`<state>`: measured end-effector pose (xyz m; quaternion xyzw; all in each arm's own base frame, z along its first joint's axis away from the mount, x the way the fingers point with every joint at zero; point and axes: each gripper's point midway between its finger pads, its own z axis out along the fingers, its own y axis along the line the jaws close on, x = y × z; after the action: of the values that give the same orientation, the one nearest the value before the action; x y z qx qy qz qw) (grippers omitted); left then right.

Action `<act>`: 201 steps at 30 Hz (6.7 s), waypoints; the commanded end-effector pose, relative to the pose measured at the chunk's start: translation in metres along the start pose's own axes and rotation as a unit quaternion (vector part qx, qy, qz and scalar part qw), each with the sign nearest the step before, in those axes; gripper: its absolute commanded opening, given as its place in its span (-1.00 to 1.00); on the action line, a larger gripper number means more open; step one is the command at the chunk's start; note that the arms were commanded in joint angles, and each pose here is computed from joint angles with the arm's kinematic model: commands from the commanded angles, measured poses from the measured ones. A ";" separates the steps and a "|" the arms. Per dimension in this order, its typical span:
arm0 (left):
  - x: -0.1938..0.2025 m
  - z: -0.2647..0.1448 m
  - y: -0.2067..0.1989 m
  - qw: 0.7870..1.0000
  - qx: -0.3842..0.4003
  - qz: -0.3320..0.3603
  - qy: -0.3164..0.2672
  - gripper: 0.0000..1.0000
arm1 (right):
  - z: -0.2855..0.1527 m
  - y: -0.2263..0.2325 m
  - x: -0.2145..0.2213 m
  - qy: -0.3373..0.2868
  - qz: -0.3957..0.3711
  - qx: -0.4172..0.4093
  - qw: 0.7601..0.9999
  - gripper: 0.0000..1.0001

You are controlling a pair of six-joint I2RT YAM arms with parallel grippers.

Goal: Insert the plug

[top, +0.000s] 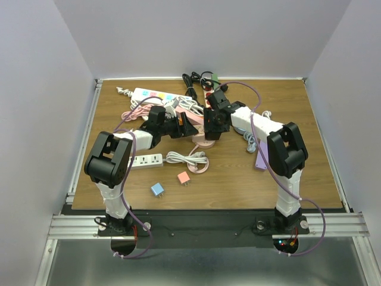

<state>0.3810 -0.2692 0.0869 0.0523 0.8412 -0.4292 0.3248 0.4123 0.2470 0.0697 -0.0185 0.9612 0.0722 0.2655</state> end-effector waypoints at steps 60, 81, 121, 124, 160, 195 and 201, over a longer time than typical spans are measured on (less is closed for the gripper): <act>0.016 -0.002 0.014 0.999 -0.038 0.005 0.021 0.54 | -0.034 0.000 0.004 -0.006 0.006 -0.025 1.000 -0.35; 0.017 0.000 0.016 0.999 -0.040 0.007 0.026 0.54 | -0.002 -0.003 0.048 0.057 -0.030 -0.016 0.998 -0.99; -0.088 -0.048 -0.023 0.984 -0.103 0.097 -0.106 0.92 | -0.055 -0.002 -0.013 -0.056 0.003 -0.006 0.998 0.59; -0.089 -0.069 -0.023 0.978 -0.129 0.095 -0.134 0.93 | -0.072 -0.003 -0.017 -0.072 0.000 -0.013 0.997 0.75; 0.139 -0.205 0.027 0.877 -0.419 -0.183 -0.149 0.97 | -0.109 -0.052 -0.089 -0.164 0.034 -0.171 0.971 0.96; 0.164 -0.202 0.032 0.879 -0.410 -0.225 -0.095 0.98 | -0.096 -0.041 -0.076 -0.131 0.035 -0.231 0.964 0.91; 0.167 -0.188 0.039 0.881 -0.430 -0.193 -0.050 0.97 | -0.099 -0.040 -0.076 -0.131 0.035 -0.236 0.962 0.90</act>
<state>0.1677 -0.1321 0.0484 -0.3073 0.9048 -0.1020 0.2765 0.4251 0.1924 0.1797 -0.0318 0.8846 0.2972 0.3579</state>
